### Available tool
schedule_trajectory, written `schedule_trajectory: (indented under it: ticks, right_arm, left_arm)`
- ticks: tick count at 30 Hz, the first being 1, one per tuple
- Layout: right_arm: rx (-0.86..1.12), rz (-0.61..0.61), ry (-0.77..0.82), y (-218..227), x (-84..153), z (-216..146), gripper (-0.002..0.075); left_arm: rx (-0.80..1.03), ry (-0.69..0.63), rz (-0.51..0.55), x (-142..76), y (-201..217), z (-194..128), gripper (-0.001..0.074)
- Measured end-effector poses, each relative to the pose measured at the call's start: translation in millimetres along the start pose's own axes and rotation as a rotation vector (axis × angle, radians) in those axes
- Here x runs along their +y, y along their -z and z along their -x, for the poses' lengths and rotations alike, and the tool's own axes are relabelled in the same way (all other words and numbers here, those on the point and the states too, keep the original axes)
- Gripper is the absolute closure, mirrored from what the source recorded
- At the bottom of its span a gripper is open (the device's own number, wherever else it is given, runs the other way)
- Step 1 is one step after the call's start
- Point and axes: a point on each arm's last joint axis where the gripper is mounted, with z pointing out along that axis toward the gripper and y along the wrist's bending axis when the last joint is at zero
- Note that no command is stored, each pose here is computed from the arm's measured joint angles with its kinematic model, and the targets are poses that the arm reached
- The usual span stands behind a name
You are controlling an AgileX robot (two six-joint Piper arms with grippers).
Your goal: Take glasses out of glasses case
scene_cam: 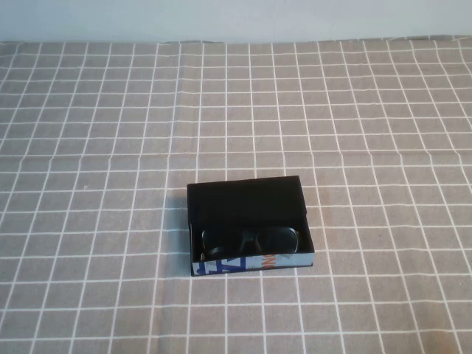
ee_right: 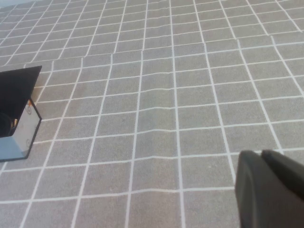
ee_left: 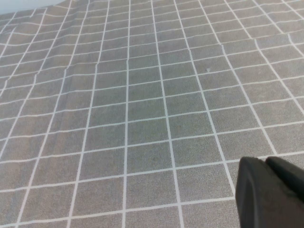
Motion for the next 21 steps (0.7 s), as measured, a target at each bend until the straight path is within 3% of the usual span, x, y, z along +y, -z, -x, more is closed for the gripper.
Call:
schedule_trajectory:
  ticks: [11,21]
  right_arm:
    - [-0.012,0.0,0.0,0,0,1,0.0746]
    - [-0.18,-0.002,0.0,1,0,16,0.0746]
  left_arm:
    - [0.0,0.0,0.0,0,0,0,0.074]
    - [0.0,0.0,0.0,0,0,0,0.0739]
